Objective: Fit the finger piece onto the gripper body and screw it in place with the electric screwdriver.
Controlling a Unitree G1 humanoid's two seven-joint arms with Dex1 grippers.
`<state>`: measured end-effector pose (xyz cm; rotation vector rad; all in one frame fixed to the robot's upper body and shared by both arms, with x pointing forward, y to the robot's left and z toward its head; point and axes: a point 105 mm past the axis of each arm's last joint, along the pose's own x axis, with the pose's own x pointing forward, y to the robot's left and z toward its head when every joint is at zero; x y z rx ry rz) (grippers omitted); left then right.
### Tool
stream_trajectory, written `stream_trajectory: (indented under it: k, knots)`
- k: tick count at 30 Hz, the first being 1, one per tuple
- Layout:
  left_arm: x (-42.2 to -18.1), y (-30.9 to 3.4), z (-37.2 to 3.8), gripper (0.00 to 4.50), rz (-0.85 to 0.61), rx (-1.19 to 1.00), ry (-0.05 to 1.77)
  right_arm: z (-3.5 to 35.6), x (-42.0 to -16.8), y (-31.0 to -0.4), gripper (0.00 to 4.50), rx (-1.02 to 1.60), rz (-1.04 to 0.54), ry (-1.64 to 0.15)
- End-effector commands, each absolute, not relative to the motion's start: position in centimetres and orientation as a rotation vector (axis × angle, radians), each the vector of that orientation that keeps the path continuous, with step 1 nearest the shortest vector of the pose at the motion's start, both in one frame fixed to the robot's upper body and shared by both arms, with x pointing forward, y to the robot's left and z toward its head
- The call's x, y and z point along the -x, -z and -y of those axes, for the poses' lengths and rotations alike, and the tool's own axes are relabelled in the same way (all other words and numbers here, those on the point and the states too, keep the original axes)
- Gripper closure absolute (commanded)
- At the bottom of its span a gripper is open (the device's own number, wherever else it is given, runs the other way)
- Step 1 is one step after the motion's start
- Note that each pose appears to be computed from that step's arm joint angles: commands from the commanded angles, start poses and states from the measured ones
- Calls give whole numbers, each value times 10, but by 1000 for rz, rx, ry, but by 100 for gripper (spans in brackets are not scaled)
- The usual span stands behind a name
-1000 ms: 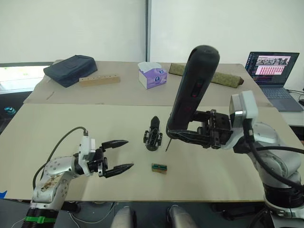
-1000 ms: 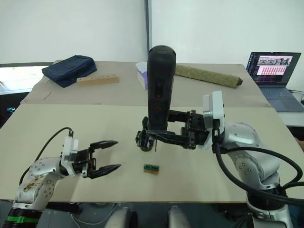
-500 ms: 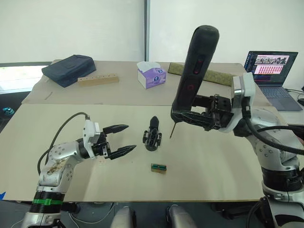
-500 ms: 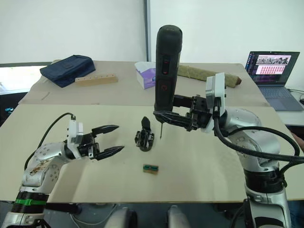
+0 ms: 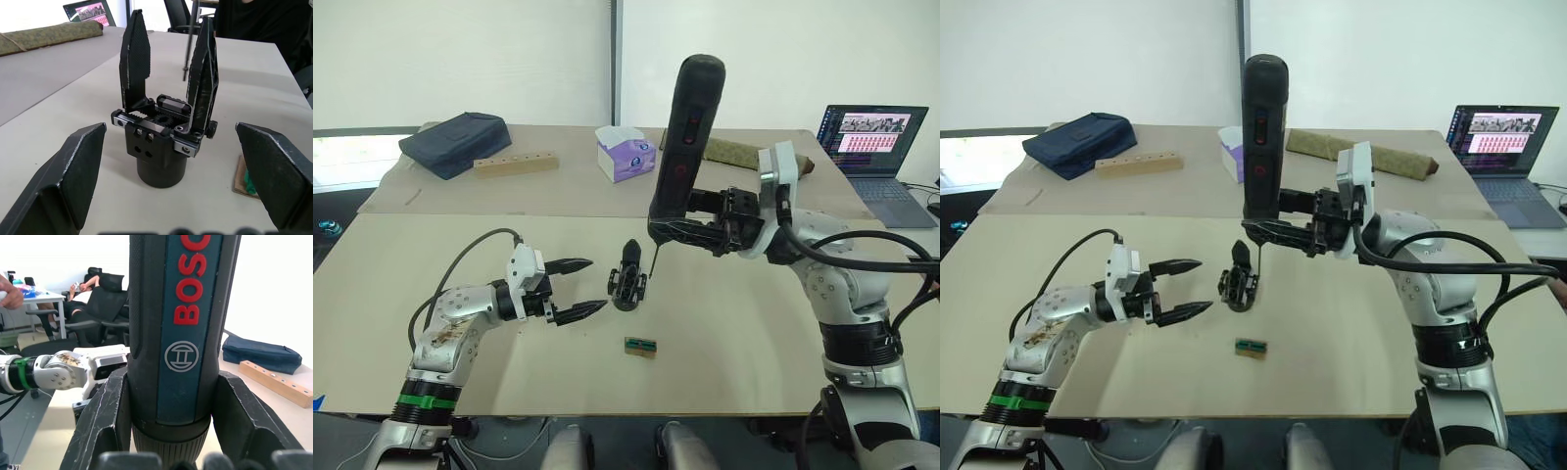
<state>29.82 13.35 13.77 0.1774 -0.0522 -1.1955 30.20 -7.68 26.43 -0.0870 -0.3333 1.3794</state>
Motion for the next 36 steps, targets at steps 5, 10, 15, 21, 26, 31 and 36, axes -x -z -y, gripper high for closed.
stream_trajectory:
  k: [5,10,15,21,26,31,36]
  knots:
    - [-299,-140,-129,0,72,-207,1203,67,-298,-287,260,117,462,-1402]
    - [-300,-137,-127,0,64,-211,1204,60,-298,-288,260,97,465,-1433]
    - [-299,-134,-125,0,61,-211,1205,52,-296,-290,260,64,461,-1456]
    - [-298,-132,-125,0,57,-209,1204,45,-294,-290,260,63,451,-1479]
    - [-298,-131,-124,0,55,-209,1199,40,-295,-288,260,65,440,-1489]
    - [-300,-128,-124,0,51,-211,1192,35,-295,-285,260,67,425,-1498]
    - [-300,-126,-124,0,47,-214,1188,33,-296,-281,260,62,400,-1496]
